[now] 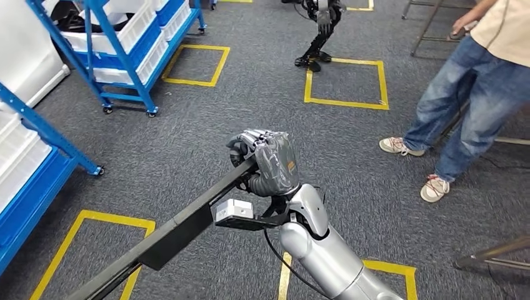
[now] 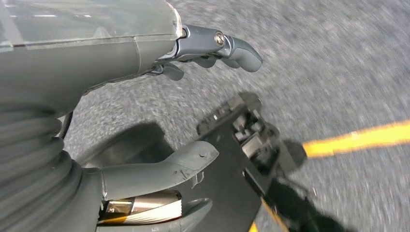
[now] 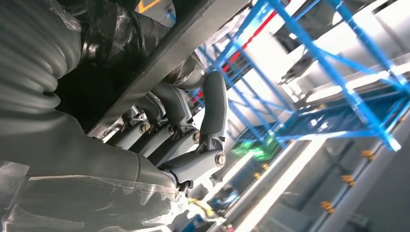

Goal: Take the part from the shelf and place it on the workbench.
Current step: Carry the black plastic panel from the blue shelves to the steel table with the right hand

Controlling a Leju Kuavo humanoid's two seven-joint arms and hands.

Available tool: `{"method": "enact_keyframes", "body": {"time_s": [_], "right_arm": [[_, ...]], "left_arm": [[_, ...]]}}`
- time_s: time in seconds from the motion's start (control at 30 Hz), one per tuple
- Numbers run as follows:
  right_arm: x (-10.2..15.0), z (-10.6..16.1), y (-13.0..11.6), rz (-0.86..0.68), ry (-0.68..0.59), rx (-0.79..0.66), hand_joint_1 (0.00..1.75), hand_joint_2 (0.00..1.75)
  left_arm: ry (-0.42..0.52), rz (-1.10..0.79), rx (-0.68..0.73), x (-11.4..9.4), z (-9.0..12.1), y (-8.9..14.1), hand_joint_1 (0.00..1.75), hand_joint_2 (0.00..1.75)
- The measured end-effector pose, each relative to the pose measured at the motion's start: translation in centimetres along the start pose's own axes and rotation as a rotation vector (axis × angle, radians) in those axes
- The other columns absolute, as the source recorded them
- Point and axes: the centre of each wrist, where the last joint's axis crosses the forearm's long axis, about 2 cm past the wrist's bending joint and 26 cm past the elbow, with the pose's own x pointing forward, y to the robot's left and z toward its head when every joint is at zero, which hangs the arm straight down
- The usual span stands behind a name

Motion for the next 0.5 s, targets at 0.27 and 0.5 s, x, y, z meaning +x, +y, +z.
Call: {"method": "enact_keyframes", "body": {"time_s": [0.27, 0.5], "right_arm": [[-0.20, 0.59, 0.27, 0.000, 0.011, 0.010, 1.75, 1.75], [-0.18, 0.54, 0.25, 0.002, 0.011, 0.005, 1.75, 1.75]], "left_arm": [[0.012, -0.013, 0.001, -0.28, 0.09, 0.03, 0.00, 1.75], [0.013, -0.016, 0.019, -0.09, 0.03, 0.48, 0.00, 1.75]]}}
